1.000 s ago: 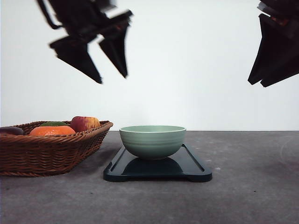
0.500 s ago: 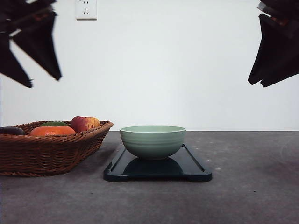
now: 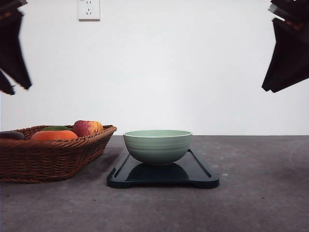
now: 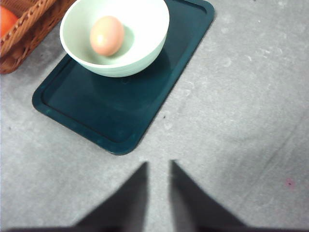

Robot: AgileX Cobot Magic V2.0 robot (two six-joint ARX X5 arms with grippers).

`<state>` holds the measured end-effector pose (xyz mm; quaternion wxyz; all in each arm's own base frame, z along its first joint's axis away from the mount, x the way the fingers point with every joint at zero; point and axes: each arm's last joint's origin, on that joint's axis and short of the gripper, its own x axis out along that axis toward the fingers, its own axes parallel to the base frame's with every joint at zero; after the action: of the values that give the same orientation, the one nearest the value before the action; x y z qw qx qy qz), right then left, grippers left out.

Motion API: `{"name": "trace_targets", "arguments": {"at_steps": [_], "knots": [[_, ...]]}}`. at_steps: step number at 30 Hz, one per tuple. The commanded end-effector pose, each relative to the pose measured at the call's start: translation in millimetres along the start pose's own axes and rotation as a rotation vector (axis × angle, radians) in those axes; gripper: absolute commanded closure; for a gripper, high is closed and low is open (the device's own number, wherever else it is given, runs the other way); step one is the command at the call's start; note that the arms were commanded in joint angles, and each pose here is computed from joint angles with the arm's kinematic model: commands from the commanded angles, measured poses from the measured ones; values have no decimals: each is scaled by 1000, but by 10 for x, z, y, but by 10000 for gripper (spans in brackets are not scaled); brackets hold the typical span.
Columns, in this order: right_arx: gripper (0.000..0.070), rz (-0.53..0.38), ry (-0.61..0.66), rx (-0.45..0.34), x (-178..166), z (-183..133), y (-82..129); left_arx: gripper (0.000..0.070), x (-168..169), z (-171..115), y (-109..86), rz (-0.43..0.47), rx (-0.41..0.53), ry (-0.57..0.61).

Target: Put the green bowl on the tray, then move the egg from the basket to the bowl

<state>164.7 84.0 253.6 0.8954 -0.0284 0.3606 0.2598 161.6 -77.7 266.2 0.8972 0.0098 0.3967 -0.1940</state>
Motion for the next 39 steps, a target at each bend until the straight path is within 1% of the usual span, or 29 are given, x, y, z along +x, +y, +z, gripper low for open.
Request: {"name": "trace_targets", "arguments": {"at_steps": [1, 15, 17, 19, 20, 22, 25, 28, 30, 34, 39], "knots": [[685, 16, -3, 6, 4, 12, 15, 700, -8, 21, -12, -4, 0, -5], [685, 18, -9, 5, 3, 17, 15, 700, -9, 33, -14, -6, 1, -17], [685, 18, -9, 5, 3, 17, 15, 700, -22, 33, 4, 1, 5, -23], [685, 18, -9, 5, 3, 17, 15, 700, -50, 23, 57, 20, 35, -43], [685, 18, -9, 5, 3, 17, 15, 700, -63, 9, 90, 32, 26, -58], [685, 18, -9, 5, 3, 17, 15, 700, -67, -46, 175, 59, -1, -126], [685, 18, -9, 5, 3, 17, 15, 700, -52, -178, 317, 107, -38, -291], [685, 18, -9, 5, 3, 17, 16, 700, -63, -375, 428, 157, -62, -459], [685, 18, -9, 5, 3, 17, 15, 700, -84, -523, 468, 185, -69, -543], [685, 18, -9, 5, 3, 17, 15, 700, -100, -827, 522, 238, -83, -647], [685, 18, -9, 5, 3, 17, 15, 700, -31, -1113, 578, 294, -103, -700]]}}
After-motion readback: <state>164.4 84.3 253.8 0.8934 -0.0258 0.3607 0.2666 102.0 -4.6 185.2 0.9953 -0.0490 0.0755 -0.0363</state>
